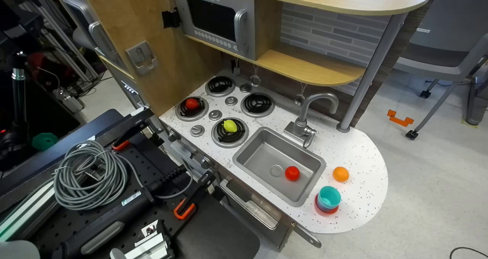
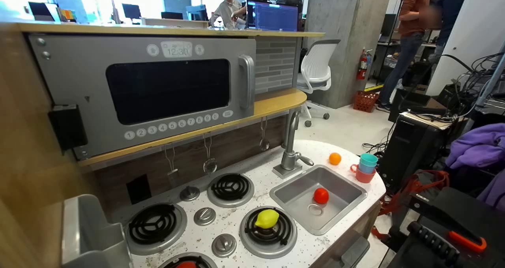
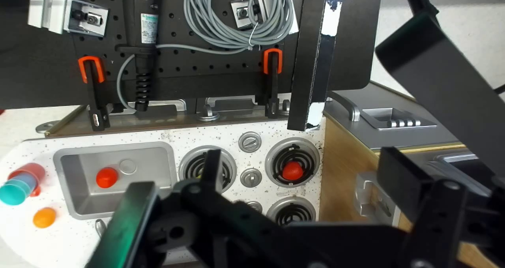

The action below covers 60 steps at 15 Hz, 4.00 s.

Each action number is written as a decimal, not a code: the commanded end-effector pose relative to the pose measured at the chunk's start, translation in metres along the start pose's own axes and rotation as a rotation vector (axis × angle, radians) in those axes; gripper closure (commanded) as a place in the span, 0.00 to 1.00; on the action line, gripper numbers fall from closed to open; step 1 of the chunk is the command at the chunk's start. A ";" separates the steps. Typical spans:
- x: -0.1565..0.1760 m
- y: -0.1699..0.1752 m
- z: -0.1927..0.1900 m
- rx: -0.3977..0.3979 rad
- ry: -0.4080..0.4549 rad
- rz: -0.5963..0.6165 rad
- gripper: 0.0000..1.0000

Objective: Remove the lemon from the stove and place it inside the sink

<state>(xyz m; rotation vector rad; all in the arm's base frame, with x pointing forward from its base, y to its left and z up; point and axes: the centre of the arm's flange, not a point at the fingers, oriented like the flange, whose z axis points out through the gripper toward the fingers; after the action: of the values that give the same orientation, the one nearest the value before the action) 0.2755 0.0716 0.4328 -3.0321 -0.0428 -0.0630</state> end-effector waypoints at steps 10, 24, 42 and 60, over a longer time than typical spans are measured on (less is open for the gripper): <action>0.050 0.005 -0.001 -0.004 0.091 0.034 0.00; 0.223 0.026 0.080 -0.125 0.133 0.114 0.00; 0.271 0.068 0.273 -0.263 -0.105 0.097 0.00; 0.297 0.086 0.390 -0.337 -0.247 0.060 0.00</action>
<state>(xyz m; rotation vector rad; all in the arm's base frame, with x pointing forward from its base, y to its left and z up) 0.5763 0.0325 0.0600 -3.3390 0.0756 0.3102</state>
